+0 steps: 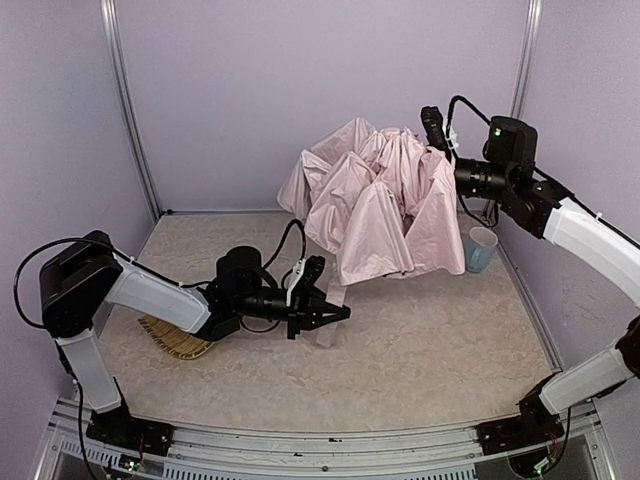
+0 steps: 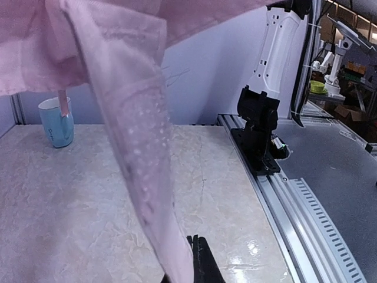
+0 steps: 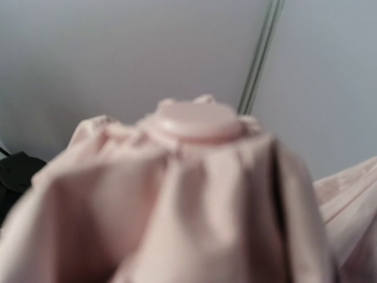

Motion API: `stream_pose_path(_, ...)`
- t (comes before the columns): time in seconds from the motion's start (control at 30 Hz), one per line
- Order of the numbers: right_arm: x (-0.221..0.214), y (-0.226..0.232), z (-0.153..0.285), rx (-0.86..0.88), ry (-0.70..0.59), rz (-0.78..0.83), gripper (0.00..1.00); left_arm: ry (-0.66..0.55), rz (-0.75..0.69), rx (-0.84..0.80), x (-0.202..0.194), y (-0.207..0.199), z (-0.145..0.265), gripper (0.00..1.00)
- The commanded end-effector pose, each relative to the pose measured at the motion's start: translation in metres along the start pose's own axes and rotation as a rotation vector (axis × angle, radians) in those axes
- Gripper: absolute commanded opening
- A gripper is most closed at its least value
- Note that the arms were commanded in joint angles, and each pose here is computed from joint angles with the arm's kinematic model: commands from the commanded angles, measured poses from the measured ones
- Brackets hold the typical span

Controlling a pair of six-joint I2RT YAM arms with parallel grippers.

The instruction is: Put away the umbrella

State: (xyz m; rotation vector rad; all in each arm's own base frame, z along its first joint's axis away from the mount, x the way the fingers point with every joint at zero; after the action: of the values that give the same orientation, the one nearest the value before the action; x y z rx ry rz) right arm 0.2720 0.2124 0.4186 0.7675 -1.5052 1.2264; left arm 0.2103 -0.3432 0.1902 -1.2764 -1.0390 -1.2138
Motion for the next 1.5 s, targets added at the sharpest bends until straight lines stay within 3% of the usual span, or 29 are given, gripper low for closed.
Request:
stream_pose_path(0.0, 0.023, -0.004, 0.017, -0.118, -0.006, 0.099, 0.05, 0.017, -0.014, 0.042, -0.003, 0.005, 0.008, 0.00)
stream_pose_path(0.13, 0.028, -0.010, 0.026, -0.237, 0.061, 0.184, 0.05, 0.096, -0.091, 0.306, -0.004, 0.045, 0.027, 0.00)
stream_pose_path(0.23, 0.031, -0.004, 0.025, -0.219, 0.070, 0.252, 0.05, 0.178, -0.156, 0.427, -0.003, 0.082, 0.034, 0.00)
stream_pose_path(0.37, 0.034, 0.029, 0.014, -0.167, 0.087, 0.386, 0.05, 0.264, -0.231, 0.552, 0.000, 0.129, 0.040, 0.00)
stream_pose_path(0.53, 0.003, 0.090, -0.011, -0.154, 0.227, 0.575, 0.02, 0.249, -0.295, 0.644, 0.012, 0.167, 0.052, 0.00)
stream_pose_path(0.83, -0.070, 0.170, -0.035, -0.046, 0.396, 0.613, 0.00, 0.315, -0.350, 0.667, -0.008, 0.185, 0.055, 0.00)
stream_pose_path(1.13, -0.158, 0.239, -0.050, 0.170, 0.572, 0.558, 0.00, 0.298, -0.524, 0.724, -0.014, 0.190, 0.041, 0.00)
stream_pose_path(1.37, -0.203, 0.260, -0.060, 0.219, 0.631, 0.512, 0.00, 0.344, -0.520, 0.802, -0.029, 0.203, 0.032, 0.00)
stream_pose_path(1.43, -0.216, 0.263, -0.063, 0.234, 0.682, 0.513, 0.00, 0.349, -0.480, 0.855, -0.030, 0.208, 0.036, 0.18)
stream_pose_path(1.47, -0.225, 0.265, -0.064, 0.247, 0.722, 0.513, 0.00, 0.360, -0.455, 0.881, -0.030, 0.212, 0.036, 0.34)
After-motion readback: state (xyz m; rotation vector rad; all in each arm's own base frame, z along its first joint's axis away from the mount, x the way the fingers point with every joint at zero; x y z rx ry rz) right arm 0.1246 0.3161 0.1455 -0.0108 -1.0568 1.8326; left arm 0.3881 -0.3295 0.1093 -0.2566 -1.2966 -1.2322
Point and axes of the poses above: each gripper's point midway between its finger pads, its own z axis back along the fingers, its own y axis along the line the jaws close on, x = y × z, the point moved 9 cm from there along z, back along the fingers, and after that the axes turned 4 degrees about z, right-handed, at the moved point
